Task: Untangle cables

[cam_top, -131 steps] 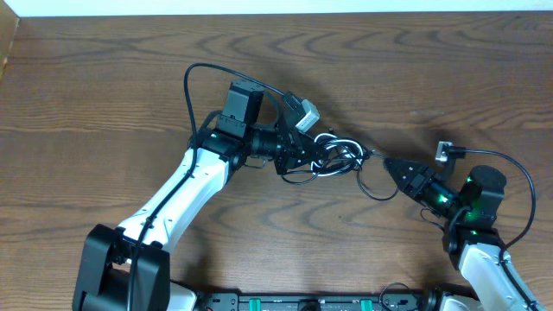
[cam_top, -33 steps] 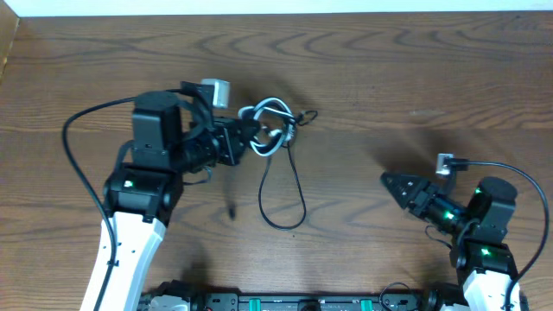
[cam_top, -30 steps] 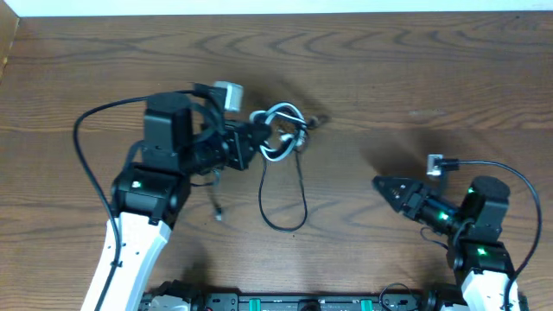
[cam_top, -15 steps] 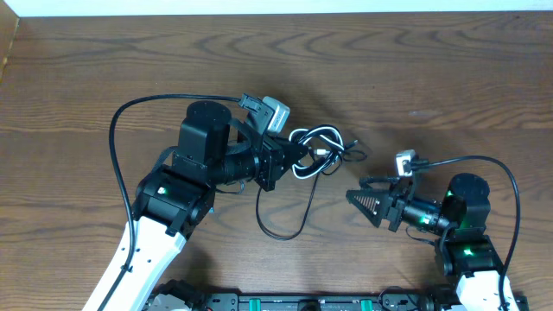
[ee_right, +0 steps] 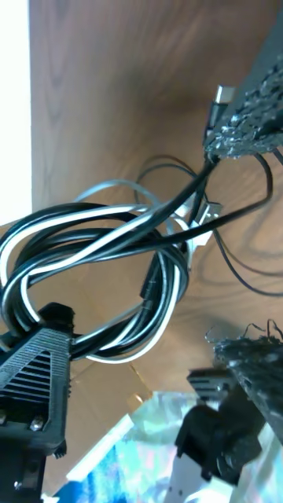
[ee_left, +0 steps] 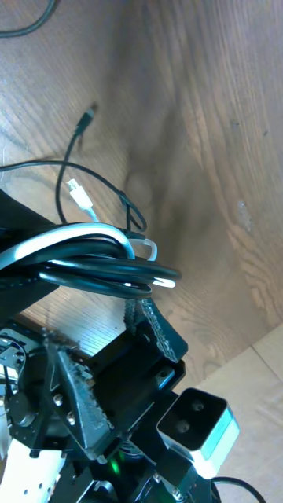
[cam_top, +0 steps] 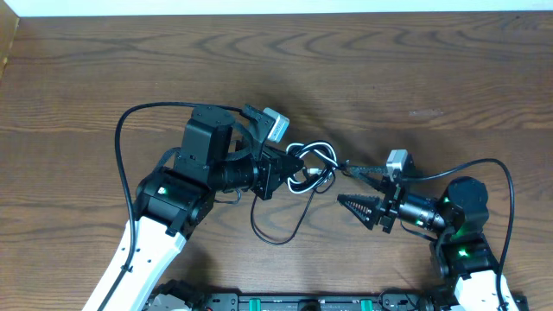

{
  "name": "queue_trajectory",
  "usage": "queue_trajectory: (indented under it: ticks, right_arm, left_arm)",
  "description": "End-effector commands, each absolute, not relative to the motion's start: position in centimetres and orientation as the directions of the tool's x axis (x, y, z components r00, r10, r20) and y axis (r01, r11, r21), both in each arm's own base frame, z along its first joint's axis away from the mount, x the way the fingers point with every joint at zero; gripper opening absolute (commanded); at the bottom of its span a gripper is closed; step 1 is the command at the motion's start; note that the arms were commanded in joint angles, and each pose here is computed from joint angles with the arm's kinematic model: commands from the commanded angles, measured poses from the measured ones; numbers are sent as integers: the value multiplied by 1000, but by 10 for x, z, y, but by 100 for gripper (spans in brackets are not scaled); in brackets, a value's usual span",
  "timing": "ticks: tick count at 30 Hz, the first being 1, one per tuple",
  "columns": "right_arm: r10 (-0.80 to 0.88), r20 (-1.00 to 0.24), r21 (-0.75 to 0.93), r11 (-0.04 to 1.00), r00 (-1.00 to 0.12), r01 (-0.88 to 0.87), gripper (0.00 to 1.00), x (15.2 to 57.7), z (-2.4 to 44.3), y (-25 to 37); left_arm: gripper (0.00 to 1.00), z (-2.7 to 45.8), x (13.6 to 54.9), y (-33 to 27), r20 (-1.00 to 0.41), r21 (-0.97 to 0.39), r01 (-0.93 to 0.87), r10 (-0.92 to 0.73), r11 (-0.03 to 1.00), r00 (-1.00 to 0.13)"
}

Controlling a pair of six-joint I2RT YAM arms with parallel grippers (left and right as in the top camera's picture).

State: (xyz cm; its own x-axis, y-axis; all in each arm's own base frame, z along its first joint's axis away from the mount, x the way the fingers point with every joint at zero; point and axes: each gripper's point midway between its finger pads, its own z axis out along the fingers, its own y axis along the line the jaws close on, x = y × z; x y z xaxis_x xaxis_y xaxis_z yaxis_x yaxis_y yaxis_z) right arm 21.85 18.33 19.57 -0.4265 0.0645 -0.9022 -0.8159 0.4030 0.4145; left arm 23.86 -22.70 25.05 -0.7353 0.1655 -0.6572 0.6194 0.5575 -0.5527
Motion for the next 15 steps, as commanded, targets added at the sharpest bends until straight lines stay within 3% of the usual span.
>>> queue_trajectory:
  ticks: [1, 6, 12, 15]
  right_arm:
    - [65, -927, 359, 440, -370, -823, 65, 227, 204, 185]
    - [61, -942, 326, 408, -331, -853, 63, 224, 210, 195]
    - [40, -937, 326, 456, -347, -828, 59, 235, 196, 199]
    - [33, -930, 340, 449, -365, -826, 46, 236, 190, 202]
  left_arm:
    - [8, 261, 233, -232, -655, -583, 627, 157, 518, -739]
    - [8, 266, 224, -237, -649, -613, 641, 170, 462, -742]
    - [8, 273, 214, -242, -641, -645, 653, 184, 396, -745]
    - [8, 274, 212, -242, -640, -650, 655, 187, 385, -745]
